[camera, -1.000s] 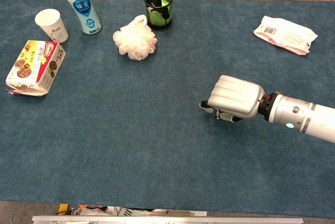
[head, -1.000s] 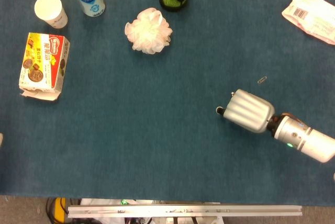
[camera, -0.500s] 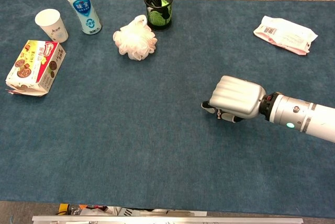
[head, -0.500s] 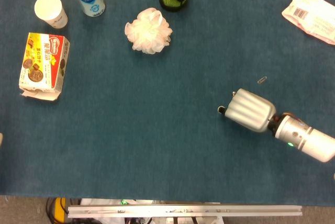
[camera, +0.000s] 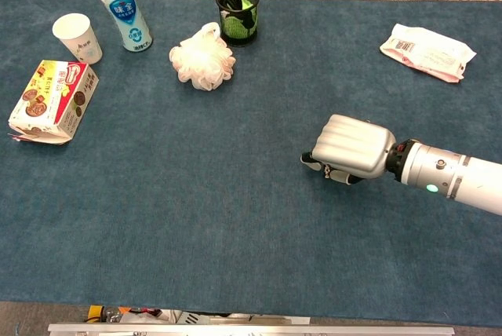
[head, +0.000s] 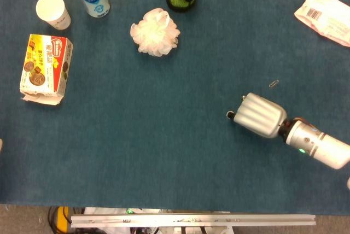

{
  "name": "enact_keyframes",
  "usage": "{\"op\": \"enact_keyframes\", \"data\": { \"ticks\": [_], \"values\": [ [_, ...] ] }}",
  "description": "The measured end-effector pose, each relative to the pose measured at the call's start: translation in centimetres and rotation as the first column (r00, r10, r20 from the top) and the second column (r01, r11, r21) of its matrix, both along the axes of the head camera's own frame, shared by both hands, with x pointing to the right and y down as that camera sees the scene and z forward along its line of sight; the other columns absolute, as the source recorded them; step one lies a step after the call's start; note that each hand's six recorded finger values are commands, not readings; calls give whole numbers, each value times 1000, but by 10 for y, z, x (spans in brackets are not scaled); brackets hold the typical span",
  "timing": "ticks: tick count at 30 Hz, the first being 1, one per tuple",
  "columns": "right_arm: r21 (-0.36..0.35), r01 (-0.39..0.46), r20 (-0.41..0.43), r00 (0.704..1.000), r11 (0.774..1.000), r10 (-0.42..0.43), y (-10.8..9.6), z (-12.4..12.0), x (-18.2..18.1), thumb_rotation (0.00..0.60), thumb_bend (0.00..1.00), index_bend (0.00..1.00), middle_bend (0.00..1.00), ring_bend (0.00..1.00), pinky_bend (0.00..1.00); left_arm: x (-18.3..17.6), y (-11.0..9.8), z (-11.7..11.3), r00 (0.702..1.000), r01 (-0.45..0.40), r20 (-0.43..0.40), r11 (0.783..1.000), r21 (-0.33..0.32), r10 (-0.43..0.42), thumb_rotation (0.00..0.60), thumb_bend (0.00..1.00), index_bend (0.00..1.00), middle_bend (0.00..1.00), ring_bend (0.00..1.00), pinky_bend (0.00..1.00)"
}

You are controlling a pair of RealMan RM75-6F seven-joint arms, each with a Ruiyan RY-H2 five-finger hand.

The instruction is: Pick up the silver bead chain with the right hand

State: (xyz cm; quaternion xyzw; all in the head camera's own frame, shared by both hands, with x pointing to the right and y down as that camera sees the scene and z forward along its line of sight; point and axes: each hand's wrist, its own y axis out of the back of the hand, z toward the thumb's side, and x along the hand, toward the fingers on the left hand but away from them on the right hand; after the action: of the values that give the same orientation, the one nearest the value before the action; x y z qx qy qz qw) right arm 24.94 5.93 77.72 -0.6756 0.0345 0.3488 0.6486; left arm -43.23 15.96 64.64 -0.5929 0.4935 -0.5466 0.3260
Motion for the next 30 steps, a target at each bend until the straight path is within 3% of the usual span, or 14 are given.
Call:
{"op": "enact_keyframes", "data": {
  "ticks": [18, 30],
  "values": [
    [-3, -29, 54, 998, 1000, 29, -4, -10, -1, 600, 426, 678, 952, 966, 1000, -2, 0, 0, 1000, 3, -1, 1000, 2, -3, 600, 273, 6, 24, 23, 0],
    [7, -195, 152, 970, 981, 192, -31, -39, 28, 600, 454, 723, 973, 978, 1000, 4, -2, 2, 1000, -20, 2, 1000, -10, 20, 600, 273, 6, 24, 23, 0]
  ]
}}
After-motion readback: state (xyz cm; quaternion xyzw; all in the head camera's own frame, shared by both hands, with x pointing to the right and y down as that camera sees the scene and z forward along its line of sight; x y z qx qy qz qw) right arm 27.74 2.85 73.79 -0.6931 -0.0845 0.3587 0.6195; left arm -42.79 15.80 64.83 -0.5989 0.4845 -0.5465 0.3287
